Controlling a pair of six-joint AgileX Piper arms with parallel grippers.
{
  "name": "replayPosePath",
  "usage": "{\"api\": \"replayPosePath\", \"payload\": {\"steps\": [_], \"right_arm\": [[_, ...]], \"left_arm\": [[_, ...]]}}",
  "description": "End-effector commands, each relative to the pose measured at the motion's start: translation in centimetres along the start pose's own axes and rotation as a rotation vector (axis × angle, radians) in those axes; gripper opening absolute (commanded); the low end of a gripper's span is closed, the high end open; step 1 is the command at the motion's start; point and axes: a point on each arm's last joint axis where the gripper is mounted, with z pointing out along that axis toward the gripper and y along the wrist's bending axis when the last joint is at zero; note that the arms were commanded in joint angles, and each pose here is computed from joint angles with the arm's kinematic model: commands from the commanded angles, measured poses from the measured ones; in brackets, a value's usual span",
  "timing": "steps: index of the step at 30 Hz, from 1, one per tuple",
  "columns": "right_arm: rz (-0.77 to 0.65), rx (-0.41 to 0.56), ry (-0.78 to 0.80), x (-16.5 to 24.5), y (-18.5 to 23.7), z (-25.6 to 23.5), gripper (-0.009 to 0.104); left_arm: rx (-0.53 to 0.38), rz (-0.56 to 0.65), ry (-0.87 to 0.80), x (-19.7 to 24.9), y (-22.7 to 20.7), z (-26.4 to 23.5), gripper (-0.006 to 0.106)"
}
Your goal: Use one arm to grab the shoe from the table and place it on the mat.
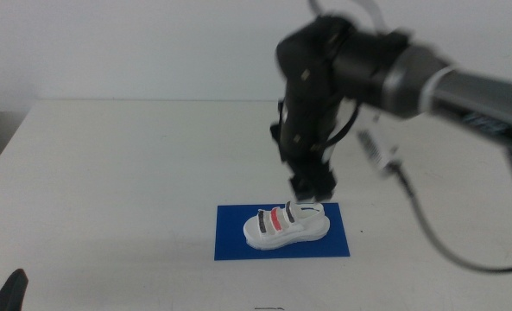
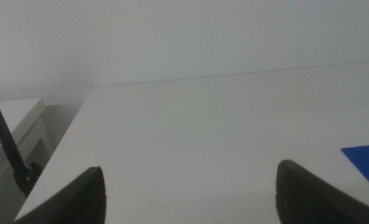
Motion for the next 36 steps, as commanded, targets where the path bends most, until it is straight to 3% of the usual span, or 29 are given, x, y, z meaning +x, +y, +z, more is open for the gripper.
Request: {"api": "replayPosePath", "payload": {"steps": [1, 4, 8, 12, 16, 22, 29, 36], "right_arm": [[-0.108, -0.081, -0.024, -1.9, -0.6, -6.5, 0.056], [-0.365, -0.179, -0.079, -3.3, -1.1, -10.3, 0.056], [-0.950, -0.258, -0.231, -5.2, -2.1, -14.9, 0.056], [-1.441, -0.275, -0.362, -6.3, -3.3, -18.1, 0.056], [-1.642, -0.291, -0.428, -7.0, -4.2, -20.0, 0.056], [-1.607, -0.372, -0.413, -10.3, -7.0, -22.6, 0.056], [-1.570, -0.722, -0.720, -14.6, -14.8, -25.2, 0.056], [-1.355, -0.889, -0.812, -17.2, -22.3, -22.6, 0.056]], "left_arm": [[-0.001, -0.023, -0.105, -1.0, 0.0, -0.2, 0.094], [-0.001, -0.023, -0.105, -1.0, 0.0, -0.2, 0.094], [-0.001, -0.023, -0.105, -1.0, 0.0, -0.2, 0.094], [-0.001, -0.023, -0.105, -1.0, 0.0, -0.2, 0.094], [-0.001, -0.023, -0.105, -1.0, 0.0, -0.2, 0.094], [-0.001, -0.023, -0.105, -1.0, 0.0, -0.2, 0.094], [-0.001, -0.023, -0.105, -1.0, 0.0, -0.2, 0.094], [-0.001, -0.023, -0.105, -1.0, 0.0, -0.2, 0.094]]}}
